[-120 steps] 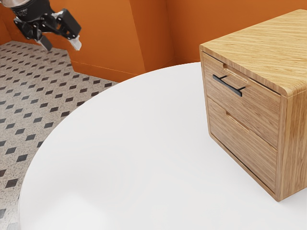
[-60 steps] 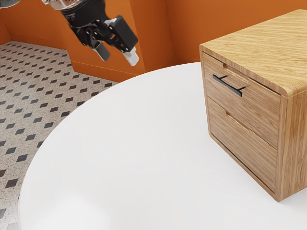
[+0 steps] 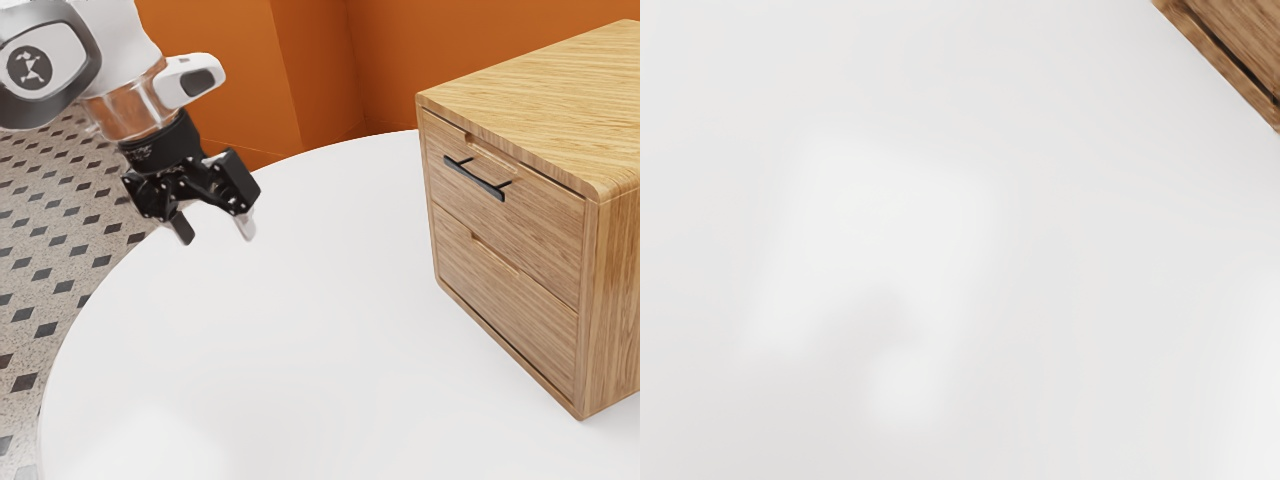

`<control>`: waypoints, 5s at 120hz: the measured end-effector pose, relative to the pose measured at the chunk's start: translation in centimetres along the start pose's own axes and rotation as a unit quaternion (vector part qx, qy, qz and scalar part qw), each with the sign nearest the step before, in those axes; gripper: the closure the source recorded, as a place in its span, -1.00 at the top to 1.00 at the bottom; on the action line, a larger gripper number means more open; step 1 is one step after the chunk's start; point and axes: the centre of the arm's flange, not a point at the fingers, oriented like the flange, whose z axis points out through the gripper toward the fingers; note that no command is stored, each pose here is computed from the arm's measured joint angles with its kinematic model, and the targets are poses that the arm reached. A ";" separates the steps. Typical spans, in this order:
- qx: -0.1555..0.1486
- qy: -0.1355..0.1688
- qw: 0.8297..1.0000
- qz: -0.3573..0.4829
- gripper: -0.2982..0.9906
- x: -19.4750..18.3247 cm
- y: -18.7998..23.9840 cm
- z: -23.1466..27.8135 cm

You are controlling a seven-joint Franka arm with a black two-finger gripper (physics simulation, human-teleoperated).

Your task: Pull the drawer handle with one arm to open the drawer

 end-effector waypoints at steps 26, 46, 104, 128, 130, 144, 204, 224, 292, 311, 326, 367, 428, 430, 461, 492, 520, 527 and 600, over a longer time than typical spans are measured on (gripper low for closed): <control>-0.063 0.084 0.988 -0.113 0.54 3.2 6.0 1.9; -0.142 0.145 0.958 -0.203 0.54 5.4 7.8 1.4; -0.219 0.125 0.917 -0.308 0.53 4.5 14.7 4.6; -0.216 0.113 0.902 -0.357 0.53 6.1 13.8 6.9; -0.217 0.113 0.900 -0.360 0.53 6.3 13.8 7.0; -0.226 0.116 0.890 -0.379 0.53 6.9 13.6 7.1; -0.225 0.082 0.899 -0.366 0.53 3.8 18.5 8.9; -0.209 0.054 0.917 -0.336 0.53 1.2 21.2 9.0; -0.198 0.016 0.950 -0.241 0.54 -5.8 28.4 9.1; -0.196 0.025 0.947 -0.255 0.54 -4.3 26.8 8.8; -0.192 0.041 0.936 -0.292 0.54 -0.8 22.8 8.6; -0.177 0.096 0.887 -0.415 0.54 7.9 7.7 6.9; -0.173 0.096 0.894 -0.403 0.54 7.7 8.5 7.3; -0.173 0.093 0.895 -0.399 0.54 7.5 9.0 7.5; -0.179 0.068 0.923 -0.334 0.54 3.6 16.6 8.5; -0.182 0.049 0.942 -0.278 0.54 -0.7 22.5 9.1; -0.182 0.058 0.937 -0.291 0.53 0.2 20.9 8.5; -0.181 0.064 0.932 -0.308 0.54 1.6 19.0 8.3; -0.204 0.101 0.916 -0.329 0.54 5.9 15.4 5.0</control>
